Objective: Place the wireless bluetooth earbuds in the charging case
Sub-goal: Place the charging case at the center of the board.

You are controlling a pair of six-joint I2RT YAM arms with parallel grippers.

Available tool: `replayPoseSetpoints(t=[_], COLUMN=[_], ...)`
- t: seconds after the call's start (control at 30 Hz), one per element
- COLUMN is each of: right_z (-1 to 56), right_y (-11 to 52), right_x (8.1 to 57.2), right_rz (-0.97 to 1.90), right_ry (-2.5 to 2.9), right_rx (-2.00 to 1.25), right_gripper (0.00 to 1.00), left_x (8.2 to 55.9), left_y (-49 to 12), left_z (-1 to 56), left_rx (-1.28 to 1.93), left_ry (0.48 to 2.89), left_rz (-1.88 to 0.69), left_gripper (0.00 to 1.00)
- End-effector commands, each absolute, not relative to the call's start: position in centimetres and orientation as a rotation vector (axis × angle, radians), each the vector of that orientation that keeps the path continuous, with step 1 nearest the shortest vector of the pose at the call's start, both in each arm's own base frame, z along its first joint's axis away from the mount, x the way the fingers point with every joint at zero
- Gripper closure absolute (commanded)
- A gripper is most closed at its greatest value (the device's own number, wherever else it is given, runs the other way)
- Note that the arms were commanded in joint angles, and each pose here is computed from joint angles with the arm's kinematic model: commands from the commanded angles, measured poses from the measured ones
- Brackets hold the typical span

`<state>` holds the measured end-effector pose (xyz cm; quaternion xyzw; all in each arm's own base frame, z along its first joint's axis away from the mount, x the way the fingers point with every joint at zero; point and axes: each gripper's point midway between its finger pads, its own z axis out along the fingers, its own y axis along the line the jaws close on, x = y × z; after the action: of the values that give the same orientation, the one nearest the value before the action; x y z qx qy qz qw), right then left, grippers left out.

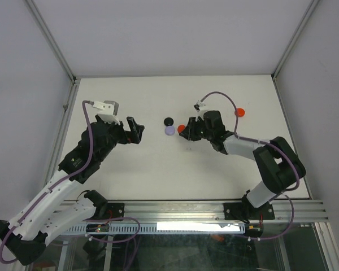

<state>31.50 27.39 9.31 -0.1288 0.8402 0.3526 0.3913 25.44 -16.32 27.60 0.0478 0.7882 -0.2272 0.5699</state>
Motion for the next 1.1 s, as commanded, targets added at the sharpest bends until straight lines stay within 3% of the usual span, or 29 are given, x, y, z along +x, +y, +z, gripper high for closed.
replayPoseSetpoints(t=[0.0,0.17,0.47,0.73,1.07], right_z=[9.4,6.7,4.2,3.9,5.7], right_y=[27.6,27.9,29.7,28.8,26.6], right_x=[35.0,37.3,38.5,38.4,38.3], right_rz=[0.88,0.847,0.919,0.863,0.709], right_ry=[2.187,2.297,2.39,2.417,2.413], right_rx=[-0.209,-0.149,-0.123,-0.102,-0.172], right_gripper=[0.98,0.94,0.85,0.56,0.34], left_x=[26.6,27.0,27.0,27.1,27.2], left_y=[-12.4,-10.2,-10.0,-10.3,-10.4], left_z=[26.1,23.9,23.5,23.1,22.7], left_rx=[0.059,0.029,0.023,0.022,-0.004], left_ry=[1.849,1.878,1.888,1.91,1.938], left_rz=[-0.289,-0.163,-0.178,-0.23,-0.314], left_gripper=[0.01,0.01,0.01,0.01,0.01])
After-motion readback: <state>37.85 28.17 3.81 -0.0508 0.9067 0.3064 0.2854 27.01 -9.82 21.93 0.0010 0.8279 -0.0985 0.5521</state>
